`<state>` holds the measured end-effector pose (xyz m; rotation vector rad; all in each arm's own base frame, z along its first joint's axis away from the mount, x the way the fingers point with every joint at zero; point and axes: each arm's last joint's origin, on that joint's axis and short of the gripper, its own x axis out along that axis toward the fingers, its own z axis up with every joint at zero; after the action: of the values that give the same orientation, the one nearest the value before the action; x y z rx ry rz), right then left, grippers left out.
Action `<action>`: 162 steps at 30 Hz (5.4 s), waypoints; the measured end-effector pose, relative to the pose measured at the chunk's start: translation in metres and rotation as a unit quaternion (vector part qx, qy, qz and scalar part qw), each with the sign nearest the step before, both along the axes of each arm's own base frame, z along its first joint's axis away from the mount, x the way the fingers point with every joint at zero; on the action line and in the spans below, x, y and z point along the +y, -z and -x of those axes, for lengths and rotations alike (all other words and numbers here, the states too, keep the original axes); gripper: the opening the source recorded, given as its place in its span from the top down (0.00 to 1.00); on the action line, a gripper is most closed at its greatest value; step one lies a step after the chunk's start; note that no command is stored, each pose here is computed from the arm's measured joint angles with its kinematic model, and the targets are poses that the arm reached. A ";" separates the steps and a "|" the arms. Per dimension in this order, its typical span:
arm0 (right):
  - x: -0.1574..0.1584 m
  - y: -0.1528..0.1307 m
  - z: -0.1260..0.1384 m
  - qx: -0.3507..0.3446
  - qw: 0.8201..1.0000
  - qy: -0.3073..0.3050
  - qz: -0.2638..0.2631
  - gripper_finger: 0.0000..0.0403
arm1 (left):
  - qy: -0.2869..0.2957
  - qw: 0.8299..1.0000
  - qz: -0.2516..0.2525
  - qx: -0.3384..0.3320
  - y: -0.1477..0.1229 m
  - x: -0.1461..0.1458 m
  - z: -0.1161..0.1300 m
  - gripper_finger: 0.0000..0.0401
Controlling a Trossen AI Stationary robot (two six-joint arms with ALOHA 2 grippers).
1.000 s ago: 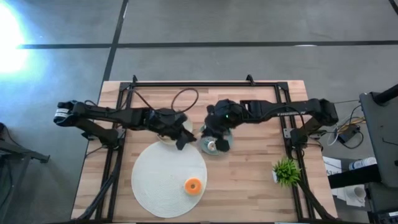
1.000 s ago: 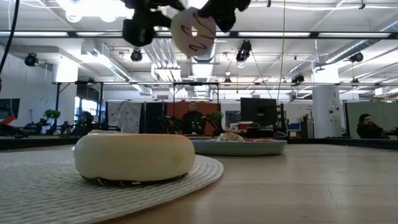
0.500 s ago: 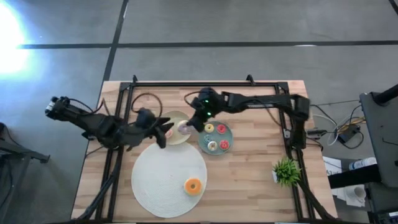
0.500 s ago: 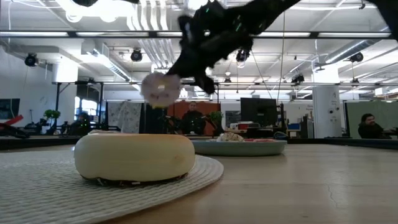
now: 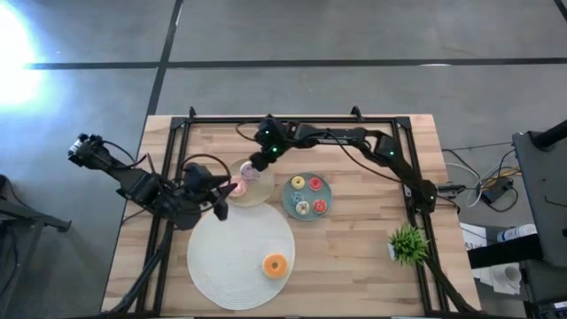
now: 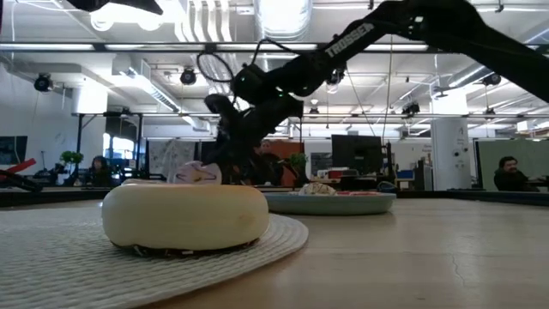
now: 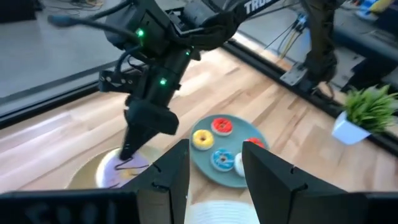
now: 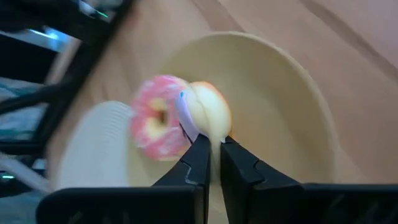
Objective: Pick & Place donuts
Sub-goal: Put the big violet donut on the brown plate, then put the big brown donut on the brown plate
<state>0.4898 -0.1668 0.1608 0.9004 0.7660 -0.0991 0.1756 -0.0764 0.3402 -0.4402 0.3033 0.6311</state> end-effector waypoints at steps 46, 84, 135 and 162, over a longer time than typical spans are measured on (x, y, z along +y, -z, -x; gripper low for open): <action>0.180 -0.119 0.250 0.071 0.955 -0.078 0.278 0.54 | 0.373 0.879 -0.093 0.282 0.126 -0.134 -0.135 0.70; 0.208 -0.104 0.267 0.034 0.958 -0.050 0.280 0.54 | 0.370 0.852 0.038 0.369 0.153 -0.163 -0.169 0.75; 0.208 -0.104 0.265 0.021 0.956 -0.061 0.285 0.54 | 0.306 0.872 -0.062 0.377 0.176 -0.147 -0.164 0.97; 0.243 -0.144 0.188 -0.229 0.753 -0.320 0.527 0.54 | 0.282 0.920 0.270 -0.033 0.016 -0.005 -0.112 1.00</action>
<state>0.3020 0.0757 0.3049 -0.4520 0.3932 0.2792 0.2876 -0.0817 0.3243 -0.8616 0.5184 -0.0472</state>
